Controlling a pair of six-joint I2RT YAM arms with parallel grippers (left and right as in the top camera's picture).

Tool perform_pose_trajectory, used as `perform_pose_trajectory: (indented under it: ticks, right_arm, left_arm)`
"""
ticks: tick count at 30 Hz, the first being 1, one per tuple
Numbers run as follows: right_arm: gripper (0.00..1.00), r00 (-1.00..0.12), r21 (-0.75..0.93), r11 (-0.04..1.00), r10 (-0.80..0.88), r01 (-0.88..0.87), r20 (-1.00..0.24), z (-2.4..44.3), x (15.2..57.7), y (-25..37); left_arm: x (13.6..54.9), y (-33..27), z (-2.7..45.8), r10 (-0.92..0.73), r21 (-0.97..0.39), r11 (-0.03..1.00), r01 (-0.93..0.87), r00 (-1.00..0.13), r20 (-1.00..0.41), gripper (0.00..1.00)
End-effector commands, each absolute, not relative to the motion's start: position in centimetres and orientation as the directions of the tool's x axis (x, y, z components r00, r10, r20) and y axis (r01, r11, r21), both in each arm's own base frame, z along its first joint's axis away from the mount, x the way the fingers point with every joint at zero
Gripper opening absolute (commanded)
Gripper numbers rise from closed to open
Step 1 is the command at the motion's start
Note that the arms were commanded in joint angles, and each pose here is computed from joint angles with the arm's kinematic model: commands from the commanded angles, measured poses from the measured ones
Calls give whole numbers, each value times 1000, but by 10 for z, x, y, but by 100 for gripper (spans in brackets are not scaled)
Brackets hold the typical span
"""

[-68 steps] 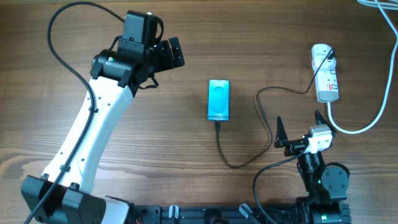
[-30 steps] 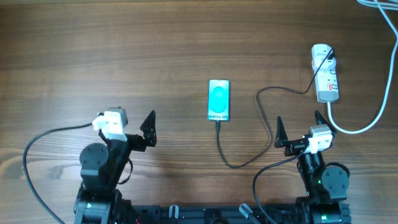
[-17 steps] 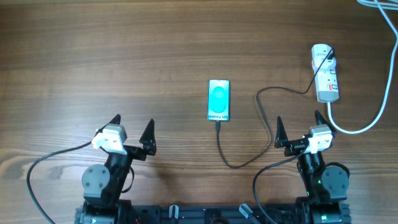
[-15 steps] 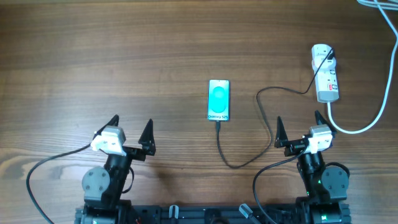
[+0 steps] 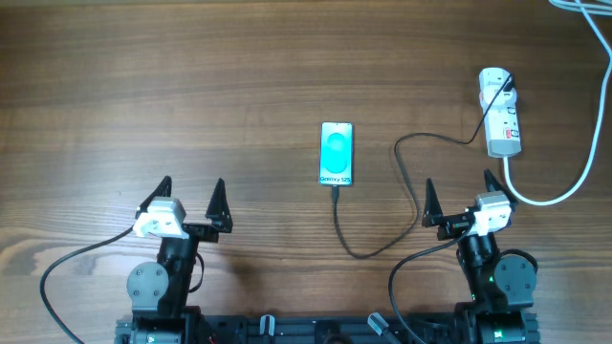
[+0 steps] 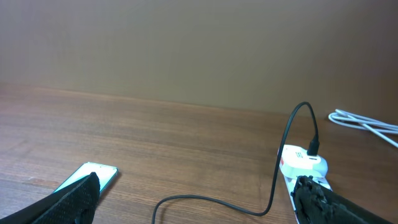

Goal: Plug charger to phone and switch on socket

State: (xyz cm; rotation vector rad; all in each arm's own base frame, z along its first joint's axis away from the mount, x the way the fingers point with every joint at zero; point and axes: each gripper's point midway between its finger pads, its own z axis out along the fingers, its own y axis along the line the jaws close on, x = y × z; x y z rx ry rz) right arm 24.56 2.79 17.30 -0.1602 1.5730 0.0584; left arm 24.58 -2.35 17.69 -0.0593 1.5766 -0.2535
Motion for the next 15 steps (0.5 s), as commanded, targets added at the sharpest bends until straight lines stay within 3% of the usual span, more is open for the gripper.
perform_pose_trajectory:
  ticks: [1, 15]
  right_arm:
    - [100, 8, -50, 990, -49, -130, -999, 175, 245, 27]
    - [100, 8, -49, 990, -49, -131, -999, 175, 245, 27]
  left_arm:
    - [246, -15, 166, -178, -181, 980, 76, -50, -983, 100]
    - [246, -5, 156, -89, -91, 996, 19, -77, -993, 100]
